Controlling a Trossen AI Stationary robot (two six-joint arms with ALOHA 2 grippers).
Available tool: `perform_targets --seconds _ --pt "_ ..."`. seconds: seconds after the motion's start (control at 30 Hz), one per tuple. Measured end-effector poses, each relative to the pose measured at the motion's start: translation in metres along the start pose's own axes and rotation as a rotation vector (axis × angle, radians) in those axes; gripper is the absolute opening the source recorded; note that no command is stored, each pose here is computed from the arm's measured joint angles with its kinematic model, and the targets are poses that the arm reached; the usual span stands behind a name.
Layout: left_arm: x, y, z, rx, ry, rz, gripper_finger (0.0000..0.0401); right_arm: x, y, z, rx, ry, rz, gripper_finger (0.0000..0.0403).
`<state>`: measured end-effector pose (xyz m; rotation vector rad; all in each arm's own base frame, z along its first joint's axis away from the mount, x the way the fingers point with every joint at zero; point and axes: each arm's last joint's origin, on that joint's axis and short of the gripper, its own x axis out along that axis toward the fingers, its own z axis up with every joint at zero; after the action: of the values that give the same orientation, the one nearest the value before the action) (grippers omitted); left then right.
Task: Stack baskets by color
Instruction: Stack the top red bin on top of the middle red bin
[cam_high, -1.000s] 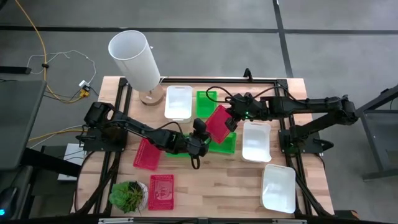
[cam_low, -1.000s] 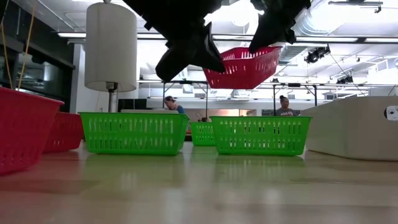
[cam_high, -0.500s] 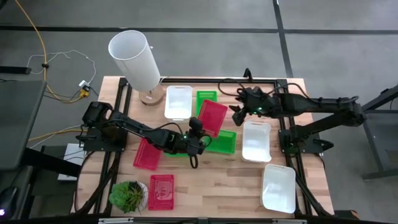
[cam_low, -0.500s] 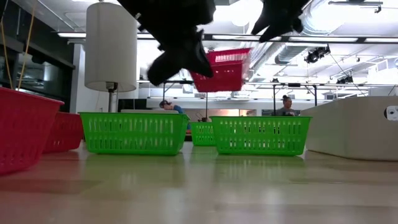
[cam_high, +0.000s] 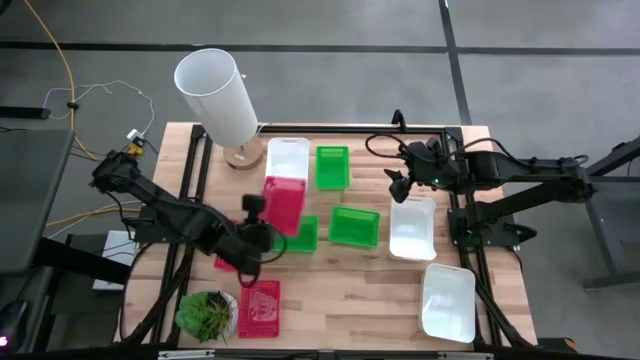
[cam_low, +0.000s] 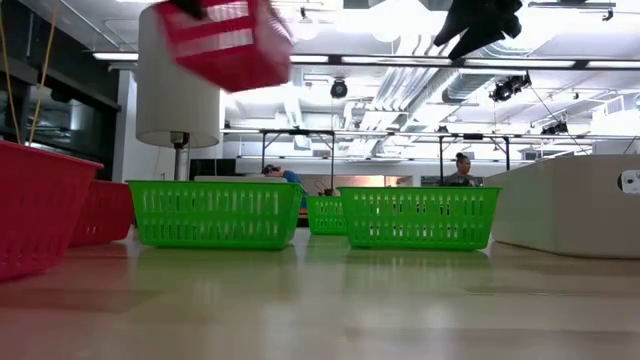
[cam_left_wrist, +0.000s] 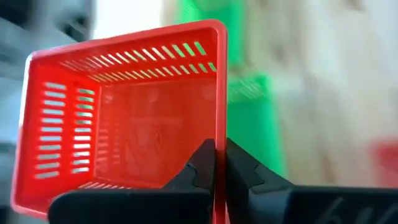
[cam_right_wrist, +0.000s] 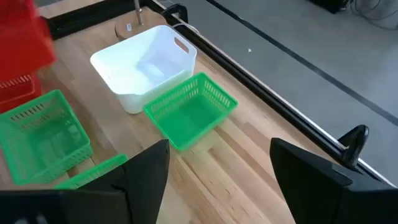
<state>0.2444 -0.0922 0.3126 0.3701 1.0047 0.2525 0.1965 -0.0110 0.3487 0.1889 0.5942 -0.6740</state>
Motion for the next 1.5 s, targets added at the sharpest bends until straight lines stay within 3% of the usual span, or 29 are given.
perform_targets --seconds 0.1,0.27,0.6,1.5 --pt "-0.009 -0.012 -0.015 -0.021 0.122 -0.111 0.0000 -0.001 0.002 -0.001 -0.008 -0.007 -0.004 0.0265" --pt "-0.017 -0.041 -0.035 -0.089 0.312 -0.130 0.0000 -0.004 0.006 -0.002 -0.016 -0.012 0.014 0.0265" --pt "-0.026 -0.094 -0.051 0.005 0.368 -0.180 0.0000 -0.004 0.006 -0.001 -0.009 -0.029 -0.002 0.0265" --pt "0.006 -0.060 -0.033 -0.016 0.492 -0.276 0.0000 -0.004 0.008 0.000 0.019 -0.032 0.033 0.0265"
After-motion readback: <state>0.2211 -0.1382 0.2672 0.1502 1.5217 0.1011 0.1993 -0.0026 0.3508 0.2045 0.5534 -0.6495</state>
